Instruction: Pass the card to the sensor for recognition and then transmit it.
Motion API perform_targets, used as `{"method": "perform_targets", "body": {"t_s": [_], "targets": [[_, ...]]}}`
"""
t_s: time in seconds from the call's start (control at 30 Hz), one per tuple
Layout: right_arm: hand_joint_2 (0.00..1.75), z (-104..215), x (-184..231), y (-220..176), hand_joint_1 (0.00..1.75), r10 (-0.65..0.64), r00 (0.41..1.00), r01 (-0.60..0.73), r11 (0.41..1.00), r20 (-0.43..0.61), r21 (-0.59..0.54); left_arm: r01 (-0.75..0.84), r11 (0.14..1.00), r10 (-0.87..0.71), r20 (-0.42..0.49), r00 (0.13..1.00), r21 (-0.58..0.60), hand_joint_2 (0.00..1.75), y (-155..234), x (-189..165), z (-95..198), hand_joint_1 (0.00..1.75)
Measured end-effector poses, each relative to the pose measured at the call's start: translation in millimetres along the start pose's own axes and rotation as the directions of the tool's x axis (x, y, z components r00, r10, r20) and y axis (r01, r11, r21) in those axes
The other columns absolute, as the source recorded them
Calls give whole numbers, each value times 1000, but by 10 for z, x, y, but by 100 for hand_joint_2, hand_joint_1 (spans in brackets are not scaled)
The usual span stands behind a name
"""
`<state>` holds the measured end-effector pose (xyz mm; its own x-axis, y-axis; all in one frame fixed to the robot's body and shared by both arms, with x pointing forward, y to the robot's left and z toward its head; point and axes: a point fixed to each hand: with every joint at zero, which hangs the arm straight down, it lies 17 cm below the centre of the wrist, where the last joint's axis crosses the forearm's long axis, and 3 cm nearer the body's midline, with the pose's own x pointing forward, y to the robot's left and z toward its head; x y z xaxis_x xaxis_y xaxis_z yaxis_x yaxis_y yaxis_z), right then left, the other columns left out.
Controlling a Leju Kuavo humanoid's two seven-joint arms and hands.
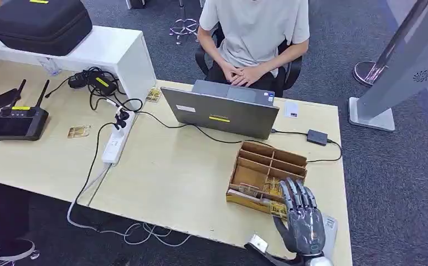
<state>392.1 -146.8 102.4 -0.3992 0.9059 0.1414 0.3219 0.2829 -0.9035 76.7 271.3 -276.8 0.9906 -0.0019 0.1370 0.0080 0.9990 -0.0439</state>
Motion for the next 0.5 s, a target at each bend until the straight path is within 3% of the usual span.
{"method": "perform_targets", "body": {"t_s": [0.5], "targets": [[175, 64, -75, 32, 175, -17, 1000, 18, 1000, -20, 7, -1, 1000, 1, 11, 1000, 4, 175, 29, 18, 1, 0]]}}
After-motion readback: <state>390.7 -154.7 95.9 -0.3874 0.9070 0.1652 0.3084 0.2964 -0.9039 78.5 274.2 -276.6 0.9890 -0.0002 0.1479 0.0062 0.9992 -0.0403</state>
